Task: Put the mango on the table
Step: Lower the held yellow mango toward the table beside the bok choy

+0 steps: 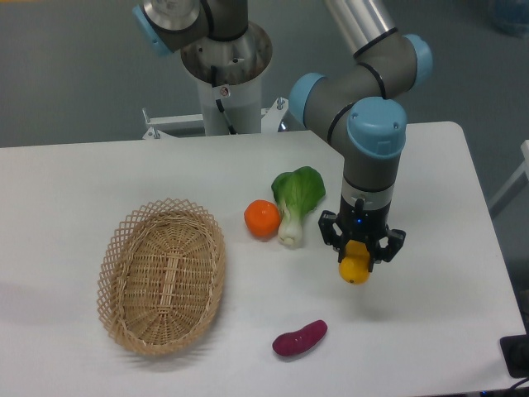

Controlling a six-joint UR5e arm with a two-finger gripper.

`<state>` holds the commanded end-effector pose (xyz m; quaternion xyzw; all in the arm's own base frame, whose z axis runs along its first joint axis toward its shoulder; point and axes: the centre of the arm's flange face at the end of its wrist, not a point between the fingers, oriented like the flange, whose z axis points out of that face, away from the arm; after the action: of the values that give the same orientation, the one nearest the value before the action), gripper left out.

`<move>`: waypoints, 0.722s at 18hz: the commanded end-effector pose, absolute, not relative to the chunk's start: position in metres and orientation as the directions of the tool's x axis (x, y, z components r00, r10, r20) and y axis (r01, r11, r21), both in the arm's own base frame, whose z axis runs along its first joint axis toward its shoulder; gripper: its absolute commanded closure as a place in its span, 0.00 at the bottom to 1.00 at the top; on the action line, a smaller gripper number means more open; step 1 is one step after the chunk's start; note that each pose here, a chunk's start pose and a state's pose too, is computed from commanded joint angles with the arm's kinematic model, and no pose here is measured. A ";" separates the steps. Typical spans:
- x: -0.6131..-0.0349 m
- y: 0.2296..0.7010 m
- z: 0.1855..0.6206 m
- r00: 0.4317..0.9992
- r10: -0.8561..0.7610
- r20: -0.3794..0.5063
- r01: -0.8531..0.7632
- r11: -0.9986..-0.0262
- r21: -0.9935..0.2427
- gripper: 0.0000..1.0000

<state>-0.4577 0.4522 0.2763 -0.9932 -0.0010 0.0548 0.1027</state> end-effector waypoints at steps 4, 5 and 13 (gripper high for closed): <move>-0.449 0.450 0.242 0.996 0.000 -0.084 -0.014 -0.985 -0.174 0.55; -0.446 0.448 0.237 0.997 0.000 -0.083 -0.014 -0.985 -0.172 0.55; -0.433 0.456 0.213 0.998 -0.021 -0.053 -0.028 -0.988 -0.150 0.54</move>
<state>-0.4328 0.4558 0.2135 -0.9967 0.0123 0.0258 0.0758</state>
